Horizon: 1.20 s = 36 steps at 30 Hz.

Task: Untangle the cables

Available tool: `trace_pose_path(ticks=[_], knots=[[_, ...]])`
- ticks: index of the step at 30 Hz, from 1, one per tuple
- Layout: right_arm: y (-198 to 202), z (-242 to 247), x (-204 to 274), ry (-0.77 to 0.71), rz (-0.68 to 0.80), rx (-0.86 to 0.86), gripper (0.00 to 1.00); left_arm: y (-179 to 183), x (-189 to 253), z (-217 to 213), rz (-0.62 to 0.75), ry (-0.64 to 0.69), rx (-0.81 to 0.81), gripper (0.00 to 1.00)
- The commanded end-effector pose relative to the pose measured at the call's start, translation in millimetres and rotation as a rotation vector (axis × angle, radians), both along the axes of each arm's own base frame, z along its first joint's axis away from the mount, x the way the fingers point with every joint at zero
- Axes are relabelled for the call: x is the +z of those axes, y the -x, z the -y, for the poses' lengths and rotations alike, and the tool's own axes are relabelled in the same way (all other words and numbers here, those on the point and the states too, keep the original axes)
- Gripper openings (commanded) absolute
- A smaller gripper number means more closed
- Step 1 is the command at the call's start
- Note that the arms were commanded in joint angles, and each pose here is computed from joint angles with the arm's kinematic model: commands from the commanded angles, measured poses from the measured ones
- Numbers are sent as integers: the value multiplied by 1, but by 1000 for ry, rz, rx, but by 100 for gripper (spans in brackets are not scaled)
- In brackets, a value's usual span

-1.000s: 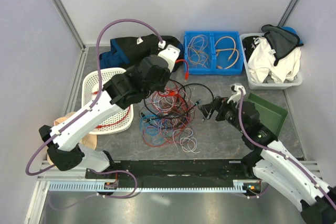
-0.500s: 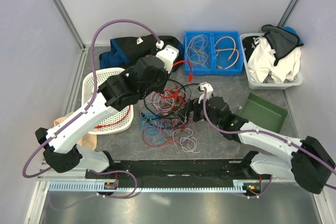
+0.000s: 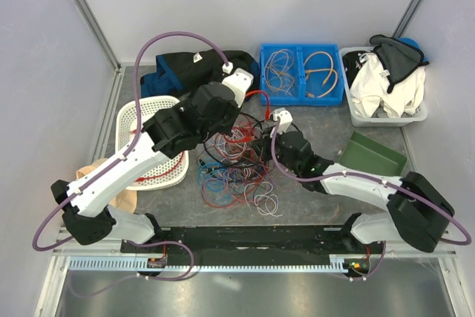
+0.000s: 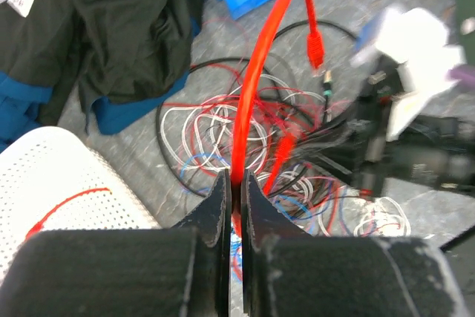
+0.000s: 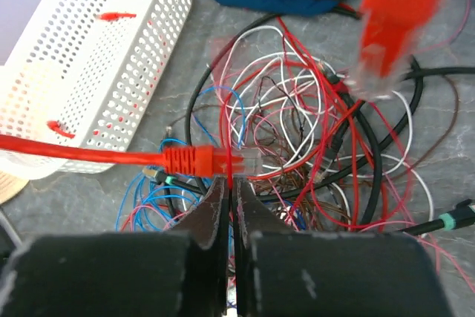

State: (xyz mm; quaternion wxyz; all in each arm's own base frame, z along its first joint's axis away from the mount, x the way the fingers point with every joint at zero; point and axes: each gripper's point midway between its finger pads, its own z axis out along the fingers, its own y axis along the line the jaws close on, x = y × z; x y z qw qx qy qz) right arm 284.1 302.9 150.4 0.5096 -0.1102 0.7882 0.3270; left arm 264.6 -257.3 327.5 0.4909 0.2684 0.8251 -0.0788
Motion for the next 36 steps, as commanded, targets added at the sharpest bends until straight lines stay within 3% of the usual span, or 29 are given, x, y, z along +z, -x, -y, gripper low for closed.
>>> trace_pose_path(ticks=[1,7,12,18,26,30,36], knots=[[13,3,75,-164,117,11,0,-3,-2,-19,39,-12,89,2],[30,59,159,-135,197,-113,0,-1,-18,-19,16,-20,90,2],[23,103,135,48,142,-294,0,-2,5,-45,86,-11,181,2],[34,124,90,52,63,-362,0,-5,43,-107,218,-82,385,2],[45,139,64,44,41,-386,0,-3,42,-192,182,-38,683,2],[44,151,56,57,46,-441,0,3,31,-201,150,26,675,2],[49,148,37,70,1,-417,0,5,32,-221,153,-10,739,2]])
